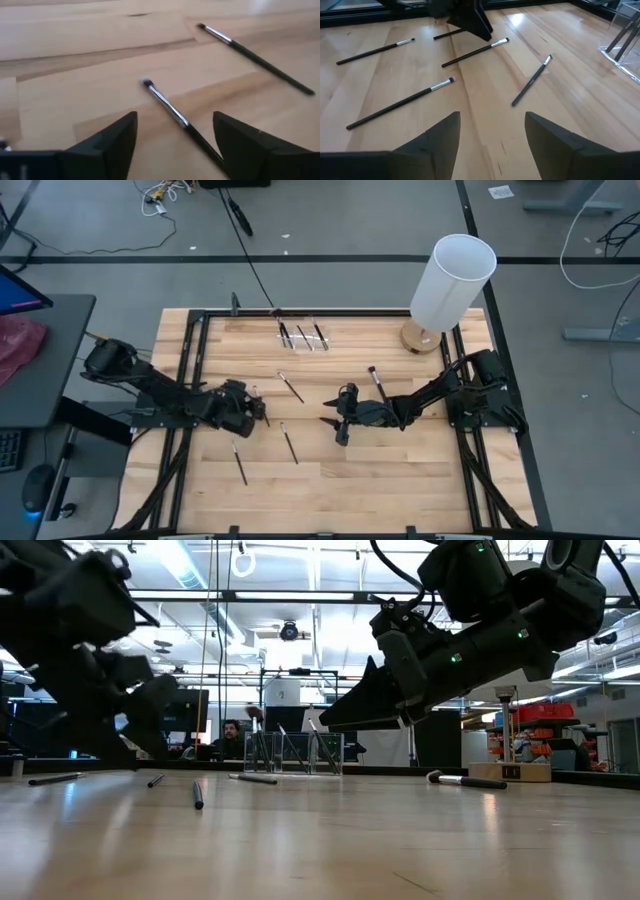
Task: Put items in baskets/containers
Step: Put the black eyeshadow brush into the transparent organizer
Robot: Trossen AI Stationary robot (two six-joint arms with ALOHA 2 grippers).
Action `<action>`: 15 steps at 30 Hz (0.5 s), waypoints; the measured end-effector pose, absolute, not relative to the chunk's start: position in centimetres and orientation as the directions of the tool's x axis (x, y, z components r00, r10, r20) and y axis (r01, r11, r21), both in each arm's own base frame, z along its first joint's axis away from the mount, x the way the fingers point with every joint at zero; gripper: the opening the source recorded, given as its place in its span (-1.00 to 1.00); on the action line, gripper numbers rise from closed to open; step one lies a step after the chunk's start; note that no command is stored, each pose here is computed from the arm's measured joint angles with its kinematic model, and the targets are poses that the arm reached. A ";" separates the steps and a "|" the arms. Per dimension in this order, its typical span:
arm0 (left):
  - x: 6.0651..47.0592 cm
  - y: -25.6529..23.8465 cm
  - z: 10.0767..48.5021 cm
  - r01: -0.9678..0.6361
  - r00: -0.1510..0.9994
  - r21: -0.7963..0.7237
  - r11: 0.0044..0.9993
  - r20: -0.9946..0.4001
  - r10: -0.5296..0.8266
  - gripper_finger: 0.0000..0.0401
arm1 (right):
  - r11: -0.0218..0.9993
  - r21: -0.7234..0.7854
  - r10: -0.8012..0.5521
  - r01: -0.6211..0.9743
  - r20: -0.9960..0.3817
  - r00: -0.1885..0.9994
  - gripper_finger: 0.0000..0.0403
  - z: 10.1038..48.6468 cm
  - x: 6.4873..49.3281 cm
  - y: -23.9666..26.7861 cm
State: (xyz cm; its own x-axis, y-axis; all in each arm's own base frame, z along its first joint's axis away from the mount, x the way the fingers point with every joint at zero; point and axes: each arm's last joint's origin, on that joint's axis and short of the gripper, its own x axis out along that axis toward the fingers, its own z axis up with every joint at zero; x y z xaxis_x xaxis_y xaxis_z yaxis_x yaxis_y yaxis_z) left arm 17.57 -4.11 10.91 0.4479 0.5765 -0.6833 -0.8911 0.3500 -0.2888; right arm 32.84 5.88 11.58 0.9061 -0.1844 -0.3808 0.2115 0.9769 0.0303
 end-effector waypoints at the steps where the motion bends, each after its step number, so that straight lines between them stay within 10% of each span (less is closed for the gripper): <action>1: 17.5 -3.9 10.7 -0.891 0.449 -0.290 0.350 -0.680 0.580 0.35 | 0.977 0.031 -0.184 0.212 -0.381 0.906 0.12 11.6 32.8 5.9; 15: 18.4 -3.1 8.8 -0.899 0.427 -0.229 0.374 -0.649 0.630 0.02 | 0.977 0.033 -0.184 0.213 -0.381 0.906 0.12 11.6 32.8 5.9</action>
State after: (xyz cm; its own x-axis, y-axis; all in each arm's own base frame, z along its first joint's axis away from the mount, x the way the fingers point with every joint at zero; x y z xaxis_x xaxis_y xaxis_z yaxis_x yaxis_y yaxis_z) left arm 18.43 -3.07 8.81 0.4273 0.6299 -0.6486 -0.8987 0.3741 -0.2288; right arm 32.84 5.88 11.57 0.9061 -0.1844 -0.3807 0.2127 0.9765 0.0334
